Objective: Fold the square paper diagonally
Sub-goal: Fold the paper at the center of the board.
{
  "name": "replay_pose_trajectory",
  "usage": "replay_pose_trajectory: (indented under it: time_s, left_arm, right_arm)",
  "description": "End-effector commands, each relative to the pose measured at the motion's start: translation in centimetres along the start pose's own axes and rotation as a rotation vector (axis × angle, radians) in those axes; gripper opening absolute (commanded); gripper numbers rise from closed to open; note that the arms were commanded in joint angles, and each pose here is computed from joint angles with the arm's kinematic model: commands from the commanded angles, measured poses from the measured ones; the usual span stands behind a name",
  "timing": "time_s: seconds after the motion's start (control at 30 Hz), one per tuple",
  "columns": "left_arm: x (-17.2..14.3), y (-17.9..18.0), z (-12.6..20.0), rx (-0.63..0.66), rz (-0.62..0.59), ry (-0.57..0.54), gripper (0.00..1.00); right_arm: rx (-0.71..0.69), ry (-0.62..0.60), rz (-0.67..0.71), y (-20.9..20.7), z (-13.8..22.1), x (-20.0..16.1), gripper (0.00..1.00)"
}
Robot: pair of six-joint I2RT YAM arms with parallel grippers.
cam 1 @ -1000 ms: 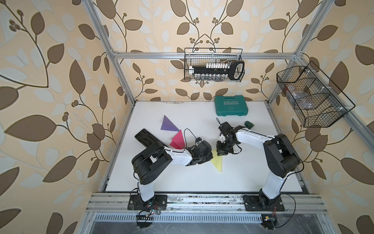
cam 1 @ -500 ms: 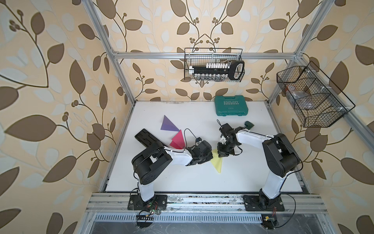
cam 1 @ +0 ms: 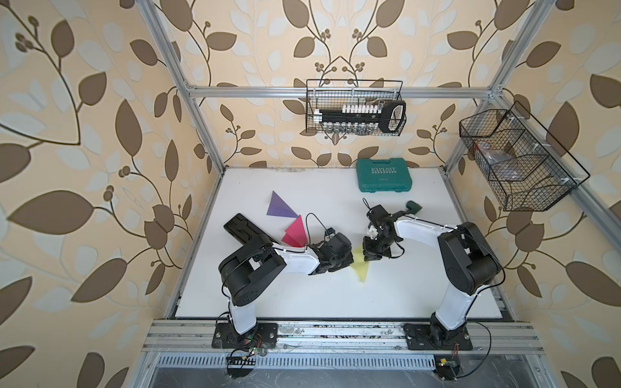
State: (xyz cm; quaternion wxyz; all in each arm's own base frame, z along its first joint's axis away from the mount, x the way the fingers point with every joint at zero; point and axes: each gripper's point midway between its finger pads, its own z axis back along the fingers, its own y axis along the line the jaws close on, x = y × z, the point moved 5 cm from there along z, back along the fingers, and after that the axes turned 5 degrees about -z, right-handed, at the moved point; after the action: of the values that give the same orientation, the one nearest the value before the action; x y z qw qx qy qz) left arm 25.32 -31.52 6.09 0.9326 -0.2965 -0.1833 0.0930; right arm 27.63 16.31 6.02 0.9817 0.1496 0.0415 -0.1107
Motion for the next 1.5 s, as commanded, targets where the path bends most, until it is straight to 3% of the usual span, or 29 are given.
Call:
replay_pose_trajectory:
  time_s: [0.0,0.37,0.73,1.07,1.47]
  left_arm:
    - [-0.8,3.2,-0.4,0.143,-0.007,0.050,0.00]
    - [-0.7,3.0,-0.4,0.141,-0.013,0.053,0.00]
    - [-0.5,2.2,-0.6,0.122,-0.029,0.063,0.00]
    - [-0.6,1.9,-0.7,0.112,-0.036,0.073,0.00]
    - [-0.6,1.9,-0.9,0.114,-0.036,0.077,0.00]
  right_arm:
    - [-0.052,0.007,-0.012,-1.7,-0.1,-0.6,0.00]
    - [-0.026,0.002,-0.018,-2.3,0.4,-0.5,0.00]
    - [0.142,-0.109,0.039,1.0,5.6,-0.7,0.00]
    - [0.116,-0.022,0.055,1.7,2.4,-1.7,0.00]
    - [0.054,0.015,-0.022,0.2,-0.4,-2.7,0.00]
